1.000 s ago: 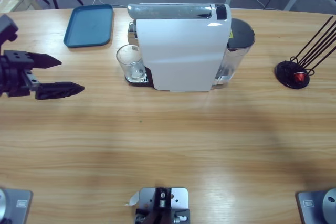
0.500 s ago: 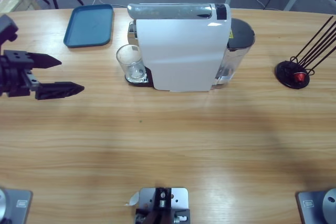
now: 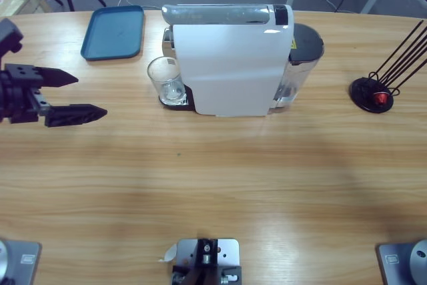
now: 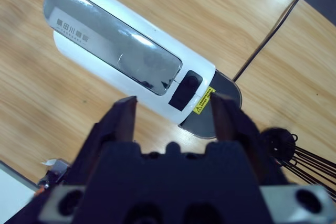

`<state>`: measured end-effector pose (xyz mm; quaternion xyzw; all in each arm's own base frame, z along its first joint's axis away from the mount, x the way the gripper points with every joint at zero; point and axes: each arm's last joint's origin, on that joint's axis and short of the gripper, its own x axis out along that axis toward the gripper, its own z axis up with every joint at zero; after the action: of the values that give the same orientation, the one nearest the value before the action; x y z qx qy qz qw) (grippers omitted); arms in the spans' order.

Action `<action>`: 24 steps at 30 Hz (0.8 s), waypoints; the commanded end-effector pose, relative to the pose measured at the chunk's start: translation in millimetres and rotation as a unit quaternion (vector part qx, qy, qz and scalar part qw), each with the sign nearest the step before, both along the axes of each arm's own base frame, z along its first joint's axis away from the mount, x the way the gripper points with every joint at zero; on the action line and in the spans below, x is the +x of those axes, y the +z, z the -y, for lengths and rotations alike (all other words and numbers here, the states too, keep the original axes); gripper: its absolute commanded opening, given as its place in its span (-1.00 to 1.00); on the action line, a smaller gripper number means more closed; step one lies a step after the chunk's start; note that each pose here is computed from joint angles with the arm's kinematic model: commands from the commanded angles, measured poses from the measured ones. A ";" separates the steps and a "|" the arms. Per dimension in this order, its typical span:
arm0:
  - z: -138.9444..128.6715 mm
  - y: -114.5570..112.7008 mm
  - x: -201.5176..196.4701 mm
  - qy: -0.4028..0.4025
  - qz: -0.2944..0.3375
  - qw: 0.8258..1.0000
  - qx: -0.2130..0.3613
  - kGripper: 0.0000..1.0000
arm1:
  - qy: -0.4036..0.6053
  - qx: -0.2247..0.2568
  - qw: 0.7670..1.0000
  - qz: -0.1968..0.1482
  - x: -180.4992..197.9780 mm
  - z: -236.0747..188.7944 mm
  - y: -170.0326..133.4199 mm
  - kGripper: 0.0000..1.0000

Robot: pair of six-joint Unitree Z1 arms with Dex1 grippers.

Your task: Pour coffee

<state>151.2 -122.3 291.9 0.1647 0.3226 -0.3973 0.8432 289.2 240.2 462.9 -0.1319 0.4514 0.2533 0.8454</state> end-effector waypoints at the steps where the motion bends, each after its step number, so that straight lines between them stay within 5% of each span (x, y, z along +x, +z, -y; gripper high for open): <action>1: 0.7 -8.0 -0.9 0.002 -0.012 1.000 0.008 1.00 | 0.012 0.002 1.000 -0.025 -5.7 -1.9 -5.7 1.00; 14: -4.7 -5.7 -7.8 0.004 -0.003 1.000 0.003 1.00 | 0.031 0.027 0.998 -0.037 -36.4 20.2 5.5 1.00; 24: -9.4 -5.0 -14.3 0.002 0.002 1.000 -0.003 1.00 | 0.009 0.075 0.997 0.003 -152.0 120.3 -50.4 1.00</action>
<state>147.1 -119.2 292.7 0.1638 0.3182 -0.3976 0.8449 217.1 185.5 443.6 -0.0986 0.4613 0.2847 0.8345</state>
